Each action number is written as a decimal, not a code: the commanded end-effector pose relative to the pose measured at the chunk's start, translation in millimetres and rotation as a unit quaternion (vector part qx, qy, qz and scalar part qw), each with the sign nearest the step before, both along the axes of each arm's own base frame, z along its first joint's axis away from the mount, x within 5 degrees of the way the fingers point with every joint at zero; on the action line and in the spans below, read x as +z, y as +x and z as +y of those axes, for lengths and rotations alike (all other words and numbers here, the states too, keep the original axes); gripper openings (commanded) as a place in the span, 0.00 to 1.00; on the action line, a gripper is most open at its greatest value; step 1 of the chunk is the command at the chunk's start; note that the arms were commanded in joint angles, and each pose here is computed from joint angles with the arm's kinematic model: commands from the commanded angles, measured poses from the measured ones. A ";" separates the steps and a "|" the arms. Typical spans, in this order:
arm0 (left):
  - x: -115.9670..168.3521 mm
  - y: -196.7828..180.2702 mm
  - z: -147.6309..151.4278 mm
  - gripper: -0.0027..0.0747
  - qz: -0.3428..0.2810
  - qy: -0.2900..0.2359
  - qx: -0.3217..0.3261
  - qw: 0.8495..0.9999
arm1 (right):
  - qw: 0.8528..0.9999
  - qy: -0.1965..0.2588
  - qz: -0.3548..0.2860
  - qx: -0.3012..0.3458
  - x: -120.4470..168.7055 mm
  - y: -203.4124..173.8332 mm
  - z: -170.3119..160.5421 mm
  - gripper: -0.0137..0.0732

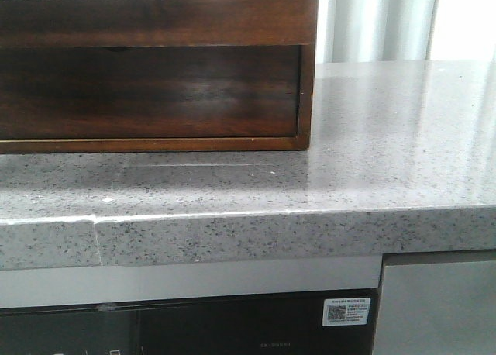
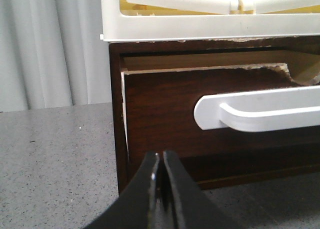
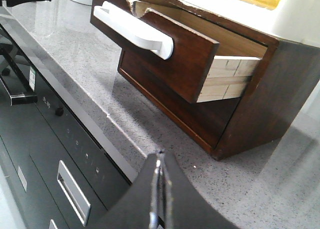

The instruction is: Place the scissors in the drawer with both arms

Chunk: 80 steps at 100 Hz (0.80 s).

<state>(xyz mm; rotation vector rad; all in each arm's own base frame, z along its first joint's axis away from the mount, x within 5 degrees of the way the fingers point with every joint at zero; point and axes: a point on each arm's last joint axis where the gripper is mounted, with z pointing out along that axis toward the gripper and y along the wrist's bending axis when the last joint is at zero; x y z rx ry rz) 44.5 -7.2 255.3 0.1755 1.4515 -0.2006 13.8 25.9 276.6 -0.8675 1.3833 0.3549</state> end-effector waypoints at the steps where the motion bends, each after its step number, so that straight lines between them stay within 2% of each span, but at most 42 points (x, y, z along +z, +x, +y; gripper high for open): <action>1: 8.8 -2.6 -2.3 0.01 -0.033 -0.016 -0.016 0.999 | 0.998 0.043 -0.041 -0.009 15.1 -3.2 -4.5 0.10; 15: -1.0 0.2 -2.6 0.01 -0.012 -0.015 -0.014 1.000 | 0.998 0.043 -0.041 -0.009 15.1 -3.2 -4.5 0.10; 25: -4.8 0.8 -5.9 0.01 -0.023 -0.005 -0.027 0.999 | 0.998 0.043 -0.041 -0.009 15.1 -3.2 -4.5 0.10; 29: -5.5 0.9 -6.6 0.01 -0.028 0.003 -0.027 0.999 | 0.998 0.043 -0.041 -0.009 15.1 -3.2 -4.5 0.10; 30: -6.5 1.2 -6.6 0.01 -0.031 0.021 -0.023 0.999 | 0.998 0.043 -0.041 -0.009 15.1 -3.2 -4.5 0.10; 31: -6.4 1.1 -6.7 0.01 -0.029 0.011 -0.025 0.999 | 0.998 0.043 -0.041 -0.009 15.1 -3.2 -4.5 0.10; 33: -7.3 1.5 -6.5 0.01 -0.036 0.033 -0.017 0.999 | 0.998 0.043 -0.041 -0.009 15.1 -3.2 -4.5 0.10; 34: -7.1 1.5 -6.4 0.01 -0.034 0.021 -0.017 0.999 | 0.998 0.043 -0.041 -0.009 15.1 -3.2 -4.5 0.10; 37: -8.7 2.2 -6.0 0.01 -0.041 0.044 -0.007 0.998 | 0.998 0.043 -0.041 -0.009 15.1 -3.2 -4.5 0.10; 44: -8.0 1.3 -3.7 0.01 -0.051 0.051 0.018 0.997 | 0.998 0.043 -0.041 -0.009 15.1 -3.2 -4.5 0.10; 55: -7.2 -0.6 1.1 0.01 -0.055 0.037 0.064 0.996 | 0.998 0.043 -0.041 -0.009 15.1 -3.2 -4.5 0.10; 70: -12.3 0.9 6.0 0.01 -0.023 -0.017 0.114 0.993 | 0.998 0.043 -0.041 -0.009 15.1 -3.2 -4.5 0.10; 80: -22.0 3.9 9.5 0.01 -0.027 -0.049 0.139 0.989 | 0.998 0.043 -0.041 -0.009 15.1 -3.2 -4.5 0.10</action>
